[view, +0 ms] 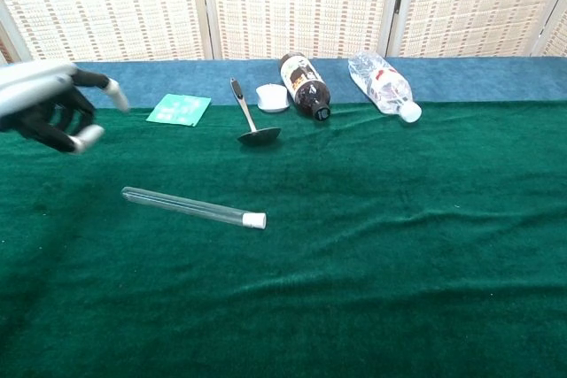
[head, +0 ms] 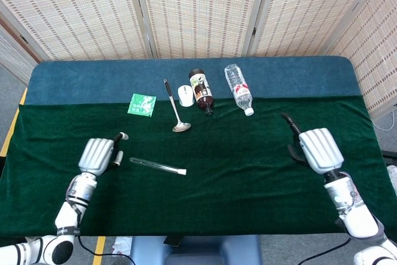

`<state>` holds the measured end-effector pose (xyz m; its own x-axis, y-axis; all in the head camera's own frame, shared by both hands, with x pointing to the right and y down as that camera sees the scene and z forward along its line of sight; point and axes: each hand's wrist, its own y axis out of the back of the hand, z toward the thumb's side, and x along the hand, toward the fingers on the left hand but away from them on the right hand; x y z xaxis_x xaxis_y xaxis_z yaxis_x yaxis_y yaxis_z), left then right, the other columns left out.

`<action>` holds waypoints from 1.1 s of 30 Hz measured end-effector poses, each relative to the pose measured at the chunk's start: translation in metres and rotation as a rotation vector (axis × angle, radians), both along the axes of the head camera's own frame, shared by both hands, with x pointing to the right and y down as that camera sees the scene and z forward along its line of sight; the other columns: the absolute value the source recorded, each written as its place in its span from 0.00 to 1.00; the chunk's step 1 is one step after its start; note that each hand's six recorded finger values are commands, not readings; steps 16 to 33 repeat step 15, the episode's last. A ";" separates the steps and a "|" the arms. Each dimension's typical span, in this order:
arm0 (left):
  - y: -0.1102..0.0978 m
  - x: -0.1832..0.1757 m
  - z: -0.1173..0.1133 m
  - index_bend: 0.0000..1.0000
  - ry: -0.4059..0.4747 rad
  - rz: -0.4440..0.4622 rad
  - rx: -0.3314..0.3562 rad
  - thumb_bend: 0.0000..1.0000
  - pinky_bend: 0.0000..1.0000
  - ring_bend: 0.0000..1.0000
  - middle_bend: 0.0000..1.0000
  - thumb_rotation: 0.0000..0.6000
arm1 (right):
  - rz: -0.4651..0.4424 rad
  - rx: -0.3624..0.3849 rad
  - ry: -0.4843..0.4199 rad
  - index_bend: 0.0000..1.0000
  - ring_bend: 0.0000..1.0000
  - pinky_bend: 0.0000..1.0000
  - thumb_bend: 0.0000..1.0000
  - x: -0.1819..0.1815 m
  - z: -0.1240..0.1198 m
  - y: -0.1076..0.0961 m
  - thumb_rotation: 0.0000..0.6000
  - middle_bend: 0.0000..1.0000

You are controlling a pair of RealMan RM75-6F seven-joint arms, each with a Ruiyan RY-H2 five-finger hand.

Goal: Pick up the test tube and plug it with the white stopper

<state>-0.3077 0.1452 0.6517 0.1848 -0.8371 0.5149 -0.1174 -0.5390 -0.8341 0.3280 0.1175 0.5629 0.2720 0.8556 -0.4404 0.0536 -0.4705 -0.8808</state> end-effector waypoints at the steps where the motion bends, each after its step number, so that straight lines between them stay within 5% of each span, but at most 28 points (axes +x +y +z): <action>1: -0.001 -0.009 -0.006 0.34 -0.012 -0.010 0.025 0.54 0.61 0.49 0.53 1.00 | 0.017 0.002 0.012 0.07 0.70 0.70 0.52 0.008 0.000 0.003 1.00 0.52; 6: 0.008 -0.059 -0.037 0.32 -0.076 -0.061 0.139 0.54 0.41 0.31 0.36 1.00 | 0.109 0.025 0.058 0.07 0.28 0.32 0.52 0.051 -0.001 0.024 1.00 0.18; 9: 0.020 -0.080 -0.049 0.31 -0.103 -0.078 0.178 0.54 0.32 0.26 0.30 1.00 | 0.157 0.053 0.064 0.07 0.16 0.22 0.52 0.068 -0.004 0.035 1.00 0.11; 15: 0.049 -0.107 -0.070 0.29 -0.121 -0.116 0.211 0.54 0.24 0.22 0.27 1.00 | 0.249 0.076 0.077 0.06 0.13 0.21 0.52 0.098 -0.006 0.068 1.00 0.08; 33: 0.049 -0.107 -0.070 0.29 -0.121 -0.116 0.211 0.54 0.24 0.22 0.27 1.00 | 0.249 0.076 0.077 0.06 0.13 0.21 0.52 0.098 -0.006 0.068 1.00 0.08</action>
